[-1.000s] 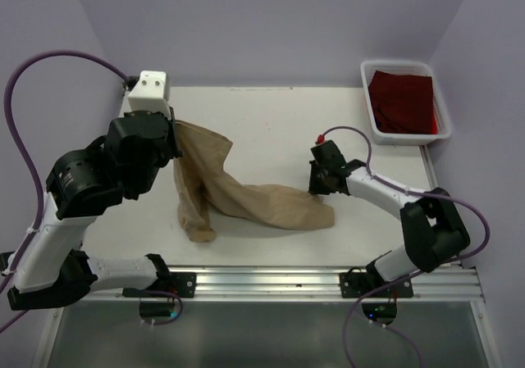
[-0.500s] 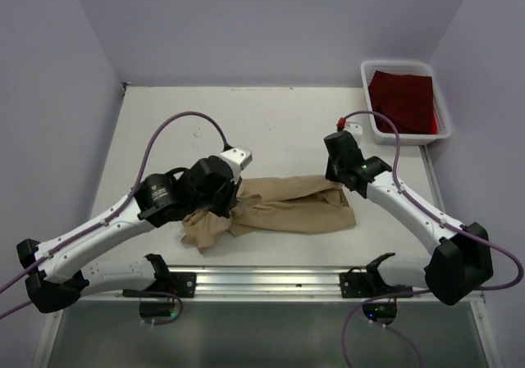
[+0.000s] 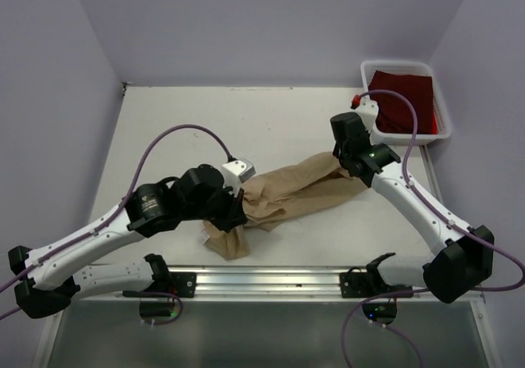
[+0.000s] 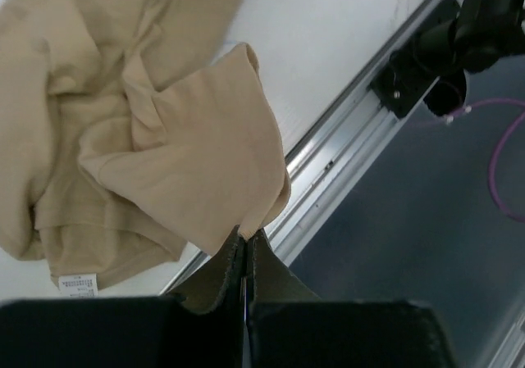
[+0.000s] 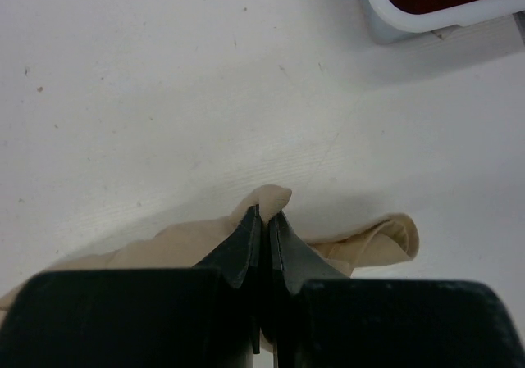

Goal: Fold and stack the t-shirts
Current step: Flatten the tshirt out

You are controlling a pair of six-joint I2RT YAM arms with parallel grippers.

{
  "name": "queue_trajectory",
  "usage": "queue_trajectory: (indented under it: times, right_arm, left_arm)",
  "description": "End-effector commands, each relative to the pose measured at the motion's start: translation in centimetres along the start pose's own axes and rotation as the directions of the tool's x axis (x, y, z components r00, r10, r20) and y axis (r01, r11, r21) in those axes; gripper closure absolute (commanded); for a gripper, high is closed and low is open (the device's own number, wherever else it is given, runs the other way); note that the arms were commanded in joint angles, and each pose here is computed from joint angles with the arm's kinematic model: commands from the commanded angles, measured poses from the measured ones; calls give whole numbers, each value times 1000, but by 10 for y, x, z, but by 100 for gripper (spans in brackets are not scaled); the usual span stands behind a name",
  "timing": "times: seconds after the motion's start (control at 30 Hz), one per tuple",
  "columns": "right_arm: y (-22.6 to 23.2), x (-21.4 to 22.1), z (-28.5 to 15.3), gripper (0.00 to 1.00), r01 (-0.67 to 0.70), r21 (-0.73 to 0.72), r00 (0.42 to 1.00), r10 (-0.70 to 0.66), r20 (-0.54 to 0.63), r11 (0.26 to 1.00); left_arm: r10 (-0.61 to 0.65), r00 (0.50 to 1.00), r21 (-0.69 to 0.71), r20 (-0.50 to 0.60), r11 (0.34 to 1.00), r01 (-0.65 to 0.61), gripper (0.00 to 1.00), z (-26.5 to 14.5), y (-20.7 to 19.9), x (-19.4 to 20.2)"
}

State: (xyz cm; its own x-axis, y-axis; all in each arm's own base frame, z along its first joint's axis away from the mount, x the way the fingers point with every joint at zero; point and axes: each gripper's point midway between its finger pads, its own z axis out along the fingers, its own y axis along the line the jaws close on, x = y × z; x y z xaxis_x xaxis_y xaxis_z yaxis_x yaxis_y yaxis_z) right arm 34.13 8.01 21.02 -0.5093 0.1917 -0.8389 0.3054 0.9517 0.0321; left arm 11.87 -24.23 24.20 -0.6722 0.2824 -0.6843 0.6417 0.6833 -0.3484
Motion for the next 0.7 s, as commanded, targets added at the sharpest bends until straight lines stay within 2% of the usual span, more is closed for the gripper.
queue_trajectory:
  times: [0.0, 0.13, 0.27, 0.37, 0.4, 0.43, 0.5, 0.57, 0.6, 0.63, 0.67]
  right_arm:
    - [-2, -24, 0, 100, -41, 35, 997, 38, 72, 999]
    - [-4, -24, -2, 100, -48, 33, 996, 45, 77, 998]
    - [-8, -25, -6, 100, -46, 34, 995, 43, 85, 998]
    - [-12, -27, -10, 100, -47, 37, 995, 43, 95, 998]
    - [-14, -26, -11, 100, -42, 40, 995, 38, 95, 998]
    - [-15, -27, -12, 100, -48, 42, 994, 43, 100, 998]
    - [-17, -26, -13, 100, -45, 45, 994, 41, 100, 998]
    - [-18, -27, -15, 100, -47, 40, 994, 42, 103, 998]
    - [-19, -26, -15, 100, -47, 43, 994, 42, 103, 998]
    - [-19, -25, -15, 100, -42, 45, 994, 38, 99, 998]
    - [-19, -24, -15, 100, -40, 45, 995, 36, 96, 998]
  left_arm:
    - [41, 997, 156, -72, 987, -30, 100, 6, -28, 21]
    - [80, 990, 180, -114, 982, -58, 100, 13, -33, 34]
    - [89, 988, 130, -129, 989, -72, 100, 22, -25, 36]
    - [81, 991, 44, -105, 996, -77, 82, 27, -12, 29]
    - [79, 993, -6, -90, 997, -80, 59, 30, -4, 25]
    - [74, 995, -48, -72, 996, -77, 44, 32, 3, 20]
    - [76, 997, -140, -34, 987, -80, 24, 40, 18, 13]
    - [87, 996, -194, -36, 977, -93, 15, 50, 28, 12]
    - [92, 996, -259, 6, 962, -87, 6, 51, 39, 3]
    - [82, 996, -309, 27, 948, -70, 0, 52, 47, -1]
    - [79, 996, -359, 45, 932, -58, 0, 52, 55, -5]
